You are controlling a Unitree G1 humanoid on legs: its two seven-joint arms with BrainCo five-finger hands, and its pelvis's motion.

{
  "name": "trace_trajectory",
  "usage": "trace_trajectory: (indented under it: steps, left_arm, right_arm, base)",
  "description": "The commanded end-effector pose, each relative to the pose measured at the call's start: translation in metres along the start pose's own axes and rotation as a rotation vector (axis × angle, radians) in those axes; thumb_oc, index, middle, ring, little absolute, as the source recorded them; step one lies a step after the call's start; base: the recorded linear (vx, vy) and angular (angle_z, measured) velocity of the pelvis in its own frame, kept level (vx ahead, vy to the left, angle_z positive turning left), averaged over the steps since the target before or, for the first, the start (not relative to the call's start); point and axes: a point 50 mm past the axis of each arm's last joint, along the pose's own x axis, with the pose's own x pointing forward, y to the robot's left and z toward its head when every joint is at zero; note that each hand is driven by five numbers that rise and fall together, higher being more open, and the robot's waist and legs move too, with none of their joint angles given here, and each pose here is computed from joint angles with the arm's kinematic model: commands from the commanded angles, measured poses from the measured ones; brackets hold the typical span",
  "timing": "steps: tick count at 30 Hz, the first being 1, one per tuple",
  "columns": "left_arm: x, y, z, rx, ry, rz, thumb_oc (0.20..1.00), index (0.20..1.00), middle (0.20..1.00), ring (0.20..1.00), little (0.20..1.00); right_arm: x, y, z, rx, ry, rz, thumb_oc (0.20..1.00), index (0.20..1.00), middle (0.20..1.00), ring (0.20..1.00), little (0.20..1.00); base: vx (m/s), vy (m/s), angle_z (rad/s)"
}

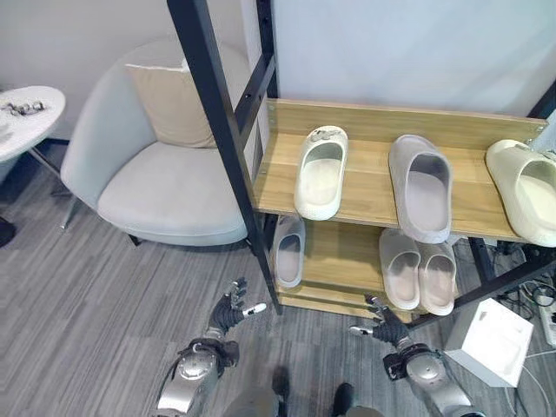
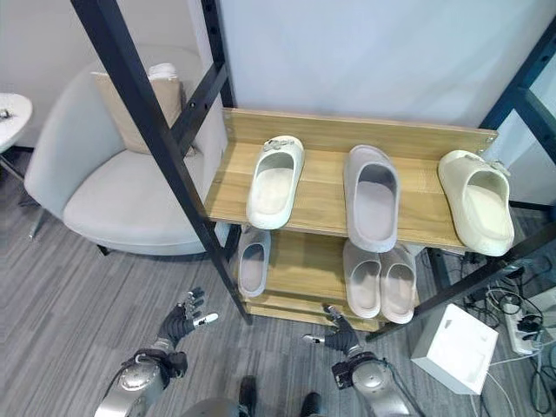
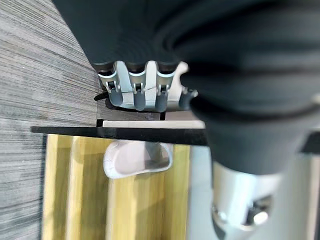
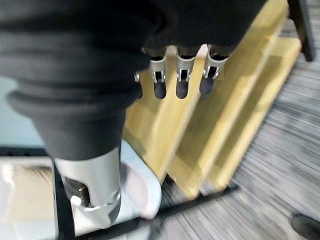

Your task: Arrange the slippers neatly on the shoe rack.

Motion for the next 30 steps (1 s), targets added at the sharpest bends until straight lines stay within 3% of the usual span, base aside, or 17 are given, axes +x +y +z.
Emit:
trace_trajectory:
  steps: [1, 7, 18, 30]
  left_arm:
    - [0.006, -0.001, 0.021, 0.002, -0.104, -0.02, 1.0, 1.0, 1.0, 1.0, 1.0]
    - [0.008, 0.007, 0.023, 0.028, -0.103, -0.011, 1.0, 1.0, 1.0, 1.0, 1.0]
    - [0.013, 0.0, 0.02, -0.002, -0.088, -0.009, 1.0, 1.0, 1.0, 1.0, 1.0]
    - [0.012, -0.006, 0.007, 0.019, -0.024, -0.036, 1.0, 1.0, 1.0, 1.0, 1.0]
  right_arm:
    - [0.004, 0.005, 0.018, -0.019, -0.086, 0.012, 1.0, 1.0, 1.0, 1.0, 1.0]
    - [0.005, 0.015, 0.019, 0.007, -0.088, 0.039, 1.0, 1.0, 1.0, 1.0, 1.0]
    - [0.003, 0.009, 0.015, -0.006, -0.076, 0.04, 1.0, 1.0, 1.0, 1.0, 1.0]
    - [0.003, 0.01, 0.02, -0.01, -0.095, 0.029, 1.0, 1.0, 1.0, 1.0, 1.0]
  base:
    - [-0.04, 0.073, -0.27]
    - [0.02, -0.025, -0.25]
    - [0.04, -0.337, -0.04]
    - [0.05, 0.041, 0.18]
